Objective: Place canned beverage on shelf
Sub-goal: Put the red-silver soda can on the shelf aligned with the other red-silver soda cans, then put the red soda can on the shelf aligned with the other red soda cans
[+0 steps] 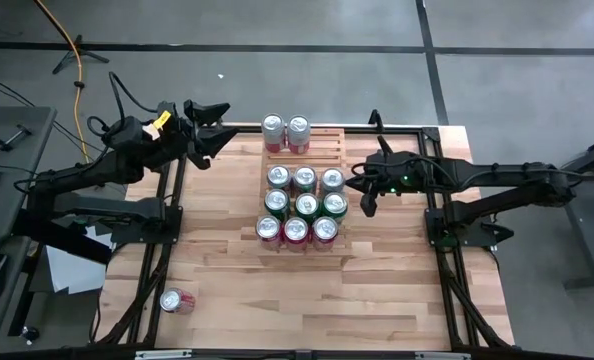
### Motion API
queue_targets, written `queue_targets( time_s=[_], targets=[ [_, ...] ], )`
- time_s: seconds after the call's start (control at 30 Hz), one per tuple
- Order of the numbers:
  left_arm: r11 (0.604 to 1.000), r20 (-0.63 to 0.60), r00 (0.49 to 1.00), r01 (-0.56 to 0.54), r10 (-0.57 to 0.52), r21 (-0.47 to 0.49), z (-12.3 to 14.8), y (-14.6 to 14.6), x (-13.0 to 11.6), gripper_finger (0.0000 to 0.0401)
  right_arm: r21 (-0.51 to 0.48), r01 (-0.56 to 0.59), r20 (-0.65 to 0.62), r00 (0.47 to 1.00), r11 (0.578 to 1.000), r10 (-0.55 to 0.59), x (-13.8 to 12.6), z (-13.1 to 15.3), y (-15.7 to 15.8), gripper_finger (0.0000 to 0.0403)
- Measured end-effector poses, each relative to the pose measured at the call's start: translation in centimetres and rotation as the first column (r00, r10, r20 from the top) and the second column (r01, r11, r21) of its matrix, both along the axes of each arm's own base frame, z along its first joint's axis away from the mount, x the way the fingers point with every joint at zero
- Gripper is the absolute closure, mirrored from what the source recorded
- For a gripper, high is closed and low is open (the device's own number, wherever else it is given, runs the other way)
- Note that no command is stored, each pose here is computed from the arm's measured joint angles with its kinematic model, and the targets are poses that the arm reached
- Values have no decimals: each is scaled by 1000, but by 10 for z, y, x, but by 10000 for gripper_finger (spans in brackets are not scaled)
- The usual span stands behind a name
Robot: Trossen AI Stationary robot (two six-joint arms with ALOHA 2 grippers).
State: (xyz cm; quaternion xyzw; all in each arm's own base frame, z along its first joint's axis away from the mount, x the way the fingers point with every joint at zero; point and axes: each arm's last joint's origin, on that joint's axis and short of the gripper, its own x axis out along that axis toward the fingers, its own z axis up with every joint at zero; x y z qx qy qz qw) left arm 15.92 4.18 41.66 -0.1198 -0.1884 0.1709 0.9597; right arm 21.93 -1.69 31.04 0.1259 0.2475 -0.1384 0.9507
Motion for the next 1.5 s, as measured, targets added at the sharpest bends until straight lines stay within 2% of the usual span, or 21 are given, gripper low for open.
queue_targets(
  time_s=[0.27, 0.47, 0.63, 0.87, 1.03, 1.13, 1.23, 1.3, 1.37, 1.5],
  targets=[
    [1000, 0, 1000, 0, 0, 0, 0, 0, 0, 68, 4, -11, 5, 1000, 1000, 11, 6, -2, 0, 402],
    [1000, -57, 998, 1, -1, -15, -5, 0, -1, 68, -8, 6, 56, 998, 1000, -6, -9, 10, 0, 403],
    [986, -167, 984, 31, -59, -166, -20, -2, -2, 68, -1, 47, 103, 994, 999, -46, -27, 21, 0, 403],
    [940, -188, 961, 138, -203, -312, -28, -21, 4, 68, 16, 53, 168, 984, 998, -55, -41, 31, 1, 403],
    [900, -299, 903, 176, -309, -399, -36, -44, 9, 71, 30, 58, 201, 978, 998, -63, -45, 35, 1, 403],
    [891, -437, 818, 185, -373, -414, -30, -58, 9, 76, 78, 74, 211, 973, 994, -89, -45, 35, 1, 403],
    [883, -594, 676, 193, -436, -428, -23, -76, 6, 81, 123, 91, 208, 971, 988, -116, -42, 33, 1, 403],
    [857, -669, 547, 215, -503, -468, -20, -90, 3, 82, 139, 110, 204, 969, 984, -138, -40, 32, 1, 403],
    [821, -723, 390, 231, -570, -523, -22, -109, 1, 82, 161, 128, 194, 968, 979, -158, -38, 30, 0, 403],
    [739, -739, 108, 245, -665, -628, -36, -157, -7, 82, 211, 168, 184, 961, 963, -208, -34, 27, -1, 403]
  ],
)
